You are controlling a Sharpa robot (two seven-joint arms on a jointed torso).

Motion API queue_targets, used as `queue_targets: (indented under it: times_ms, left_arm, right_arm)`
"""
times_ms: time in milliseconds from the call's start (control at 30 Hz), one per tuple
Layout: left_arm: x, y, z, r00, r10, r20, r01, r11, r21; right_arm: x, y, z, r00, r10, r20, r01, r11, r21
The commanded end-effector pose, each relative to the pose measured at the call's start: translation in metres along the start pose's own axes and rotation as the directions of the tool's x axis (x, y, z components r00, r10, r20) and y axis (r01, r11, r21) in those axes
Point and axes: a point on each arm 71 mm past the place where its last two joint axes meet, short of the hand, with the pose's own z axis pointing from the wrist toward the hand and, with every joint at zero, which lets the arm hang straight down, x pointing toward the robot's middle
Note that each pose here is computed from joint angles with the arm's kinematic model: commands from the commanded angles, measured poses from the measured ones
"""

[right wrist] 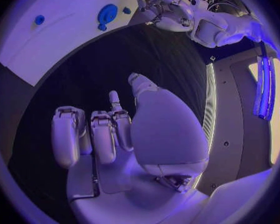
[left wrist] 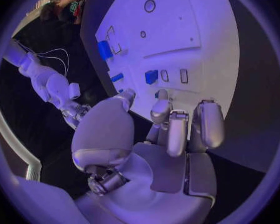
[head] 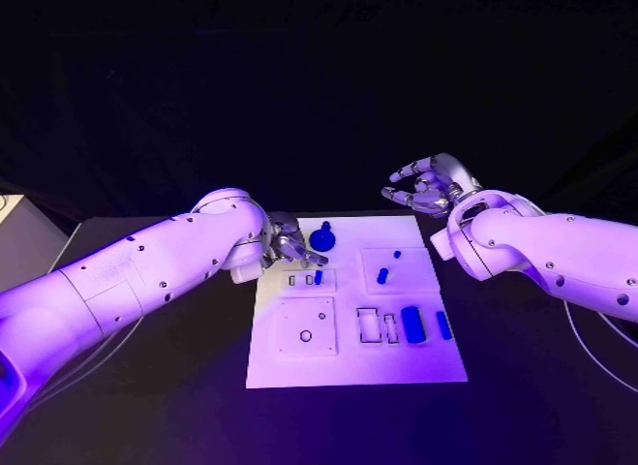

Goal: Assemble the parts on the task board

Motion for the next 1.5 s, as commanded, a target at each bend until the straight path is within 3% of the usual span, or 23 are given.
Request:
queue_targets:
  times_ms: [33, 667, 1500]
  left_arm:
    - [0.0029, -0.0023, 0.0005, 0.998, 0.053, -0.045, -0.053, 0.998, -0.015]
    - [0.0110, -0.0098, 0.0078, 0.993, 0.074, -0.095, -0.076, 0.997, -0.015]
    - [0.0160, -0.0148, 0.0117, 0.993, 0.060, -0.105, -0.060, 0.998, -0.001]
  right_arm:
    - [0.002, 0.001, 0.000, 1.000, -0.005, -0.020, 0.005, 1.000, -0.003]
    - [0.006, 0.003, 0.002, 0.999, -0.010, -0.032, 0.010, 1.000, 0.002]
    - [0.010, 0.005, 0.003, 0.999, -0.016, -0.047, 0.017, 1.000, 0.009]
